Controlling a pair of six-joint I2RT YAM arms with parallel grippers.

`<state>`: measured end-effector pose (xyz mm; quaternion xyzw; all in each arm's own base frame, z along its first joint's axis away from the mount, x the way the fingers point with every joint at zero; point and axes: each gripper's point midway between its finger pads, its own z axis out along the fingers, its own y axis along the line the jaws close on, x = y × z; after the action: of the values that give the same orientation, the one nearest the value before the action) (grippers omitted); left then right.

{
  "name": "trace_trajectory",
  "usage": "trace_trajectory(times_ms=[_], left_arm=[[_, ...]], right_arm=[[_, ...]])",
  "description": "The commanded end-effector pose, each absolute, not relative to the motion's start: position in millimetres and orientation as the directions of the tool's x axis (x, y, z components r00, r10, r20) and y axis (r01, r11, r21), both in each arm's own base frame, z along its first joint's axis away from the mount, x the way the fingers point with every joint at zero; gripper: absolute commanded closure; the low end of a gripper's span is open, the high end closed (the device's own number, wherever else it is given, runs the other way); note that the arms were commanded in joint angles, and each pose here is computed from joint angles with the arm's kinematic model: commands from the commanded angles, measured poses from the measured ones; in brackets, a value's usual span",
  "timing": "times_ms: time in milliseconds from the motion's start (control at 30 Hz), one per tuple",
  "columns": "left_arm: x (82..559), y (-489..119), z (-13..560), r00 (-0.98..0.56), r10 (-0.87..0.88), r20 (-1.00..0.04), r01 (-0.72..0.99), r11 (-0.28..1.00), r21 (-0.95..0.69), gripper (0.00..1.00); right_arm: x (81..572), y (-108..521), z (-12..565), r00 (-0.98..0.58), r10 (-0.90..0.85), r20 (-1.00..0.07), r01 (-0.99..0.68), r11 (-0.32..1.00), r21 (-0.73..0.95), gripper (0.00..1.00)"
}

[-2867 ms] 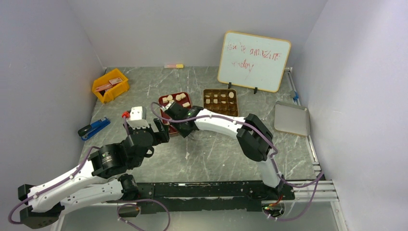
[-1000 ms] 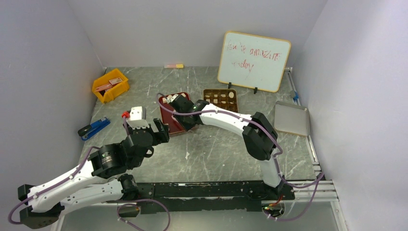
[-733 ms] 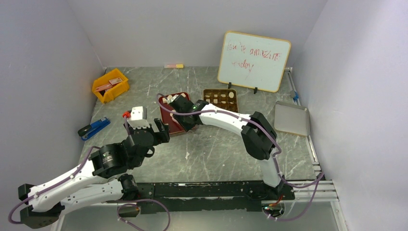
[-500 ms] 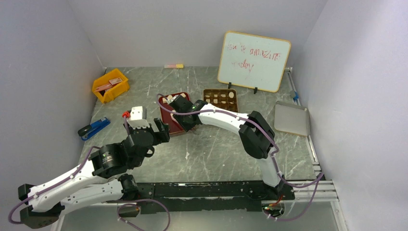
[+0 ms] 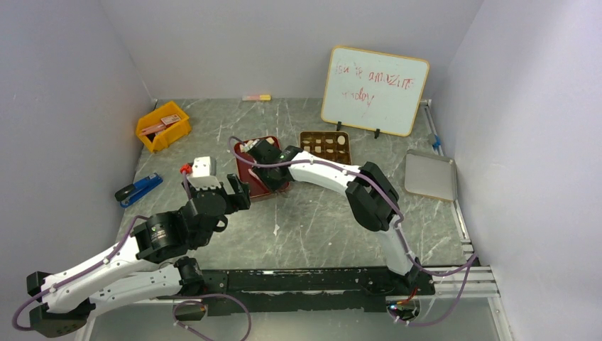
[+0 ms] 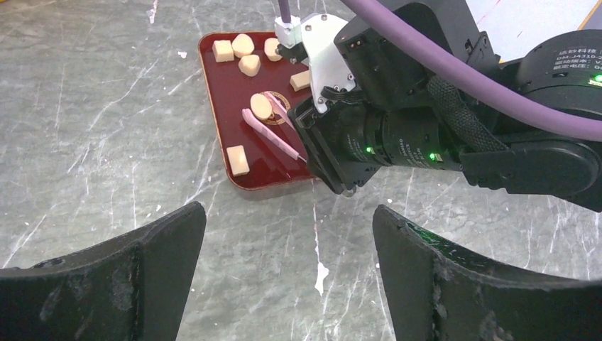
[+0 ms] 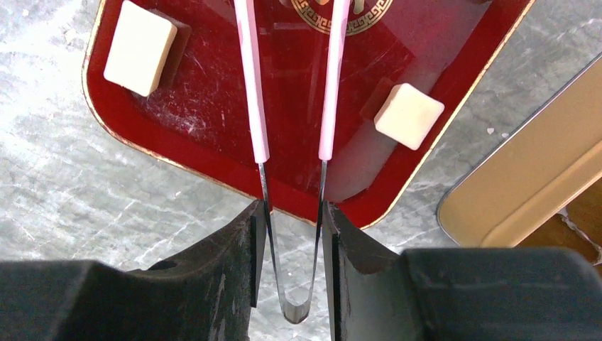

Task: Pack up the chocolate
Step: Pick up the fake chocolate from the plate.

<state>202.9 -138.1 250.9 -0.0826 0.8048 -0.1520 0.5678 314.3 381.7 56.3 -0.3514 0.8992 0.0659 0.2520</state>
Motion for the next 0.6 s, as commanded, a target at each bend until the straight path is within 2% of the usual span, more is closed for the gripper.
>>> trace_trajectory(times_ms=[0, 133, 400, 567], left_arm=[[205.6, -136.1, 255.2, -0.313, -0.315, -0.896, 0.031, 0.939, -0.341, 0.08], [205.4, -134.9, 256.0, -0.309, -0.315, -0.897, 0.03, 0.94, -0.341, 0.08], [205.9, -136.0, 255.0, -0.309, -0.315, -0.897, 0.031, 0.94, -0.34, 0.07], [206.0, -136.3, 254.7, -0.31, -0.315, -0.897, 0.03, 0.94, -0.341, 0.07]], right_arm=[[328.0, 397.1, 70.9, -0.613, -0.566, -0.551, -0.66, 0.75, -0.035, 0.63], [329.2, 396.7, 67.7, -0.62, -0.564, -0.545, -0.657, 0.753, -0.032, 0.67], [330.4, 388.9, 78.4, -0.621, -0.542, -0.567, -0.638, 0.769, -0.037, 0.91], [331.6, 387.1, 98.7, -0.606, -0.52, -0.602, -0.628, 0.777, -0.038, 0.96]])
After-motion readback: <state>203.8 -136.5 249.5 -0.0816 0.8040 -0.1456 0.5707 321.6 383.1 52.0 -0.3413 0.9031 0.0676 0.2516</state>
